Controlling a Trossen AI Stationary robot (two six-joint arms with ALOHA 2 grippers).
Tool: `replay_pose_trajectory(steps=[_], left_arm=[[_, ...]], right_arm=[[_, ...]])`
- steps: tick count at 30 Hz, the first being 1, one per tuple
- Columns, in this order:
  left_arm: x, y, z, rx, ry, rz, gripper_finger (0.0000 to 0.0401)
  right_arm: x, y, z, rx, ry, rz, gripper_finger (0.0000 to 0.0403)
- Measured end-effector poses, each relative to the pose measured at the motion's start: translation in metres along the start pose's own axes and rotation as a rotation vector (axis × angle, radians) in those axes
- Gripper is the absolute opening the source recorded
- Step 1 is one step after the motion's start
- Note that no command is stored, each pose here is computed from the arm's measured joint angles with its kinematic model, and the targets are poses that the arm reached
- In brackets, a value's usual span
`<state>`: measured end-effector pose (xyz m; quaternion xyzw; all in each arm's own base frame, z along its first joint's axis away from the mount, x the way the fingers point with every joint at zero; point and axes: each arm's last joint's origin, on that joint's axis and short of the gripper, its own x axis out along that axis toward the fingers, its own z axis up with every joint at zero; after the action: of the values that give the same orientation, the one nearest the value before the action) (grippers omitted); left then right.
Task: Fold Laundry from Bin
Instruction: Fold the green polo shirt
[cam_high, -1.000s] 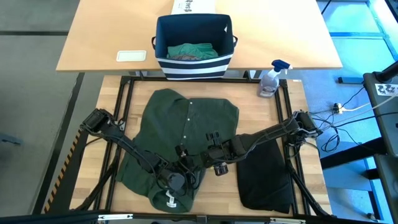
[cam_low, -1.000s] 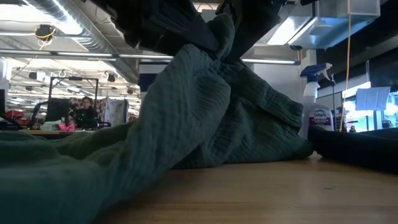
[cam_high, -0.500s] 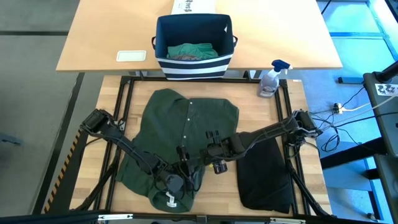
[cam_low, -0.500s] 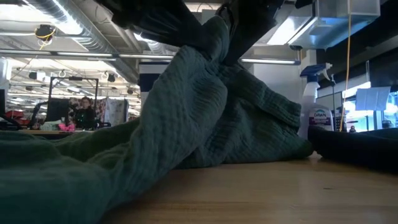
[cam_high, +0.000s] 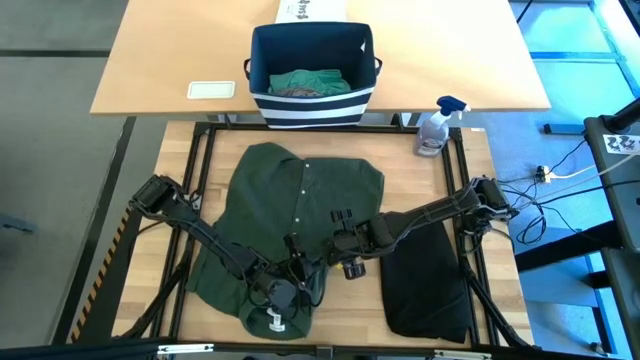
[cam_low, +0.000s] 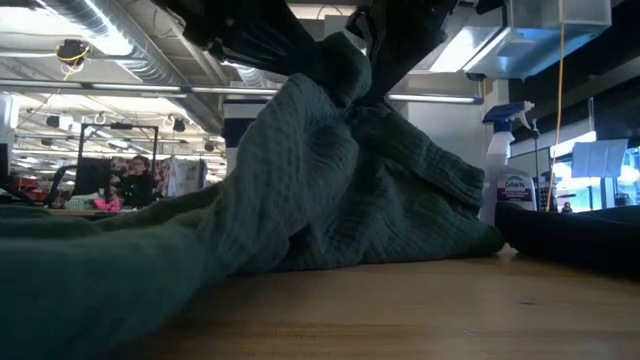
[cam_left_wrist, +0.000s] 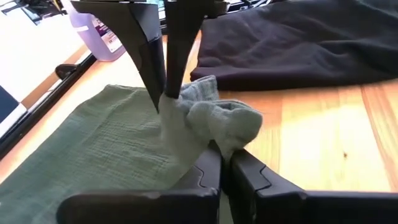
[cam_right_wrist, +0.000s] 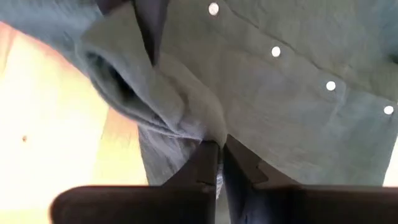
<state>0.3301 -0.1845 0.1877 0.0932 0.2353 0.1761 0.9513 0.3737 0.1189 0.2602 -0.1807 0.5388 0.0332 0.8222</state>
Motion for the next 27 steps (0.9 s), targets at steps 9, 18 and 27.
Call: replay_pose_trajectory(steps=[9, 18, 27], left_arm=[[-0.006, -0.005, -0.001, 0.013, -0.007, -0.016, 0.0002], [-0.021, -0.010, 0.001, 0.025, -0.049, 0.022, 0.0001], [-0.043, -0.010, 0.010, 0.025, -0.105, 0.057, 0.0000]], right_arm=[[-0.004, 0.003, -0.015, -0.009, 0.145, 0.006, 0.0121], [-0.040, 0.005, -0.026, -0.048, 0.142, -0.074, 0.0173], [-0.040, -0.009, -0.037, -0.069, 0.208, -0.162, 0.0161]])
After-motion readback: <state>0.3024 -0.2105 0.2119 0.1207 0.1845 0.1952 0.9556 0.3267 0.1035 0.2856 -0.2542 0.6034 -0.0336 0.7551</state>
